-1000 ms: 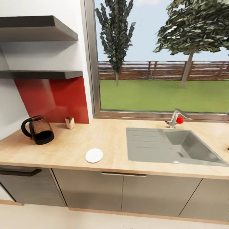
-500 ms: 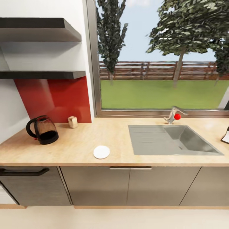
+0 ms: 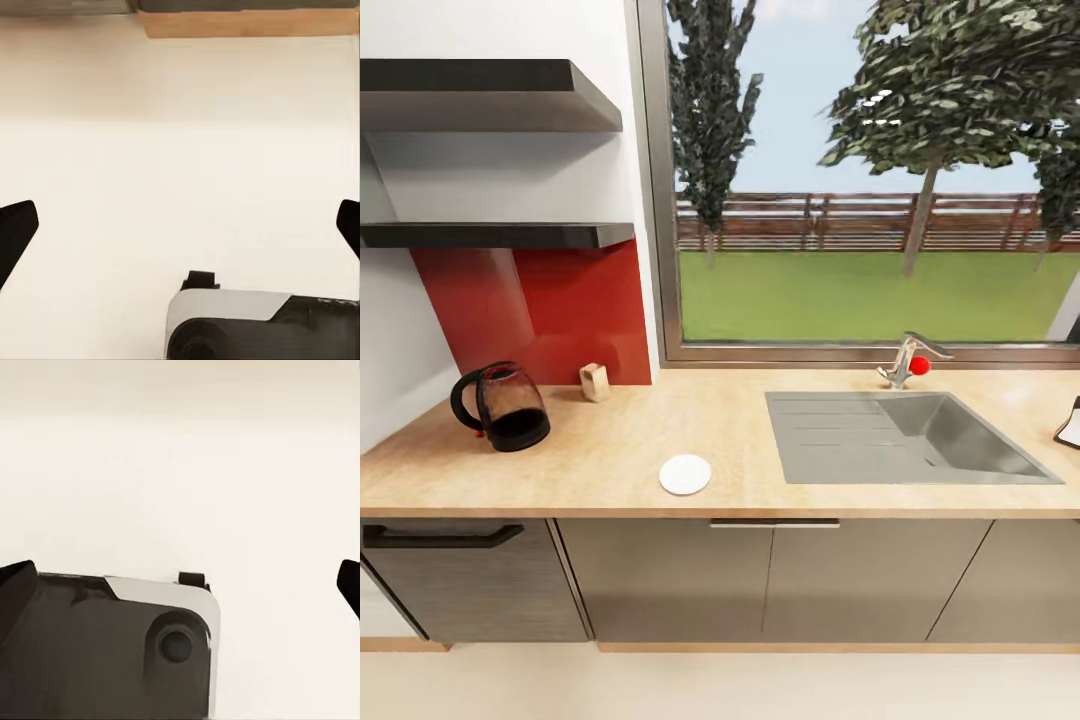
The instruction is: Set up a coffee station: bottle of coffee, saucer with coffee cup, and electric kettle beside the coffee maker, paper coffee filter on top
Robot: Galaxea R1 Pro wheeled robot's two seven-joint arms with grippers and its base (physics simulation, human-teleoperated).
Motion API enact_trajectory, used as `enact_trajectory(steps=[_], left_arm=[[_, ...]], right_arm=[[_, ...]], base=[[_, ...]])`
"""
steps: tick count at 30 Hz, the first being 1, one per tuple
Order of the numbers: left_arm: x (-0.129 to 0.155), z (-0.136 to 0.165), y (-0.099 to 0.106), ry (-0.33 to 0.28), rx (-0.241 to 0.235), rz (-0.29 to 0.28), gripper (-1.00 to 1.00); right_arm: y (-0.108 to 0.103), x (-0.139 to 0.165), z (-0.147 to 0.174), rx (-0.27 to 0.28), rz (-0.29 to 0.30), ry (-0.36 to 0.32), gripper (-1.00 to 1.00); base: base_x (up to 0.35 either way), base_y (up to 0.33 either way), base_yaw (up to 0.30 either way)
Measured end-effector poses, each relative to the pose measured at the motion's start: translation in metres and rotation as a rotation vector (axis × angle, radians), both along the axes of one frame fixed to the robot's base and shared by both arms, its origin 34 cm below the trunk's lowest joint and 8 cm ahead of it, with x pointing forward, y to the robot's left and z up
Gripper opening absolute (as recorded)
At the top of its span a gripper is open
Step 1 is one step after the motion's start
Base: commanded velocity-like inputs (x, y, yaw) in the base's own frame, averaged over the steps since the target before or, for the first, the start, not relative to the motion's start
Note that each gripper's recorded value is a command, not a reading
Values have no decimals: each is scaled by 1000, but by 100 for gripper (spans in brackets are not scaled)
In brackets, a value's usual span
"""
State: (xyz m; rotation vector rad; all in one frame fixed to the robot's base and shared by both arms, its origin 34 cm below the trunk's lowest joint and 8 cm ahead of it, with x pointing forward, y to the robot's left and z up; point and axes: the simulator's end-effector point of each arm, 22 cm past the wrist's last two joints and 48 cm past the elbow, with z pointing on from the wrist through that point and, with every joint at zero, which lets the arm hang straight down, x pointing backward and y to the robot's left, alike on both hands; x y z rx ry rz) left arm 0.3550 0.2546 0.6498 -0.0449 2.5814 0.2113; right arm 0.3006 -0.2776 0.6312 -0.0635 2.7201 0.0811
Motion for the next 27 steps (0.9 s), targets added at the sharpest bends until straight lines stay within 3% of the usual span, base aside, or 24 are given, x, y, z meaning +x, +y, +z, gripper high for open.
enact_trajectory(steps=[4,9,13,14,15,16,17,18,21,23,24,25,27], left_arm=[[67,36,-24,-168,-72,-14,100],[111,70,-58,-284,-220,-126,100],[128,91,-53,-332,-314,-272,100],[131,98,-53,-344,-347,-308,100],[139,115,-53,-375,-421,-349,100],[148,130,-44,-404,-471,-351,100],[166,162,-18,-414,-585,-326,100],[174,175,6,-412,-597,-319,100],[204,224,41,-442,-670,-272,100],[245,277,61,-454,-740,-250,100],[259,294,66,-437,-759,-246,100],[279,315,66,-377,-789,-242,100],[305,345,64,-362,-797,-253,100]], right_arm=[[28,57,23,31,5,-130,100],[59,116,59,69,29,-273,100],[104,143,85,114,154,-355,100],[129,147,94,135,221,-379,100],[156,152,105,162,277,-406,100],[180,158,117,188,311,-438,100],[221,184,159,244,332,-536,100],[234,198,180,265,332,-586,100],[256,231,240,315,334,-705,100],[259,257,293,327,327,-746,100],[256,267,317,324,323,-766,100],[252,290,353,316,321,-800,100],[252,318,388,346,307,-824,100]], base=[[0,0,0],[0,0,0],[0,0,0],[0,0,0],[0,0,0],[0,0,0],[0,0,0],[0,0,0],[0,0,0],[0,0,0],[0,0,0],[0,0,0],[0,0,0]])
